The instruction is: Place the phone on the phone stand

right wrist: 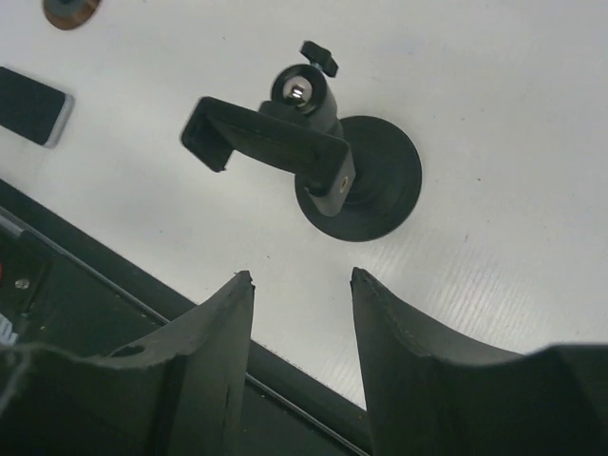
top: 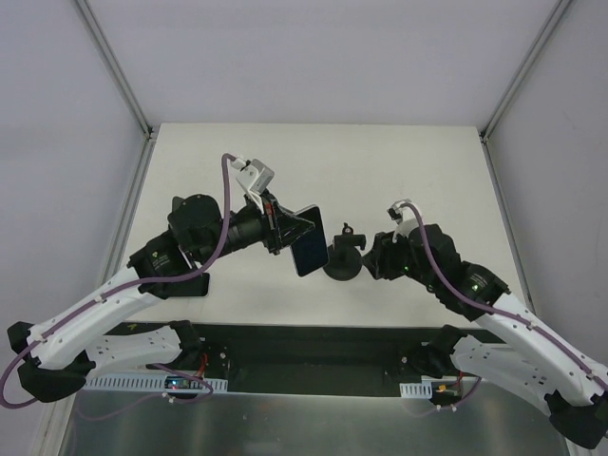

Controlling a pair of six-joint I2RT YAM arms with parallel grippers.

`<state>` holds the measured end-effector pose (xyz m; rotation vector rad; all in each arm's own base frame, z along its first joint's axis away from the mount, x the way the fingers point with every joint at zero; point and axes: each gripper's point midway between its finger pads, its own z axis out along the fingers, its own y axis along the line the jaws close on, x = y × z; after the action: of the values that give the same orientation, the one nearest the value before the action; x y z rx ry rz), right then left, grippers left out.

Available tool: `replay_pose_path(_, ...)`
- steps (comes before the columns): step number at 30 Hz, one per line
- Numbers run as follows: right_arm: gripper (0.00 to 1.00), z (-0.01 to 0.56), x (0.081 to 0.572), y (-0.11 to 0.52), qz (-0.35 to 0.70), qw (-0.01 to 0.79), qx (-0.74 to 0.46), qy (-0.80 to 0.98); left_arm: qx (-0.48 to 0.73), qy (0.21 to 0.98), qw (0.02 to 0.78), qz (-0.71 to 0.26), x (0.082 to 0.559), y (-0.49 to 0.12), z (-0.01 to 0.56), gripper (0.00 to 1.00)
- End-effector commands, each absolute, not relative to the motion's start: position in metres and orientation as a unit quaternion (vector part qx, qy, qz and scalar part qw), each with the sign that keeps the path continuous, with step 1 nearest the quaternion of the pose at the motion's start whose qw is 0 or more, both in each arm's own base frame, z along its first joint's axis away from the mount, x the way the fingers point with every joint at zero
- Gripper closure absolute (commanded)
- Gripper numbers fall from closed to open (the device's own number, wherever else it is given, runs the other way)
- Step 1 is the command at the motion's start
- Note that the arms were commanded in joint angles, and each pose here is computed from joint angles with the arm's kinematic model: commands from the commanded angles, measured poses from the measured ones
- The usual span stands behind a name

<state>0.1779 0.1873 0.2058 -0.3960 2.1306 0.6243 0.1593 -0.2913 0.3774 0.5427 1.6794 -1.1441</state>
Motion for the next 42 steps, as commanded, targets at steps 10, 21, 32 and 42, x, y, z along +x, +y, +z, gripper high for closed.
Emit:
replay_pose_path(10, 0.58, 0.198, 0.223, 0.186, 0.194, 0.497, -0.122, 0.837, 0.211, 0.694, 0.499, -0.475, 0.161, -0.29, 0.37, 1.0)
replay_pose_path(21, 0.58, 0.206, 0.226, 0.193, 0.207, 0.508, -0.13, 0.826, 0.222, 0.706, 0.477, -0.475, 0.162, -0.301, 0.357, 1.0)
replay_pose_path(32, 0.69, 0.202, 0.231, 0.196, 0.201, 0.51, -0.132, 0.826, 0.236, 0.695, 0.468, -0.492, 0.164, -0.319, 0.361, 1.0)
replay_pose_path(42, 0.96, 0.199, 0.232, 0.197, 0.199, 0.509, -0.138, 0.826, 0.253, 0.639, 0.509, -0.519, 0.173, -0.338, 0.38, 1.0)
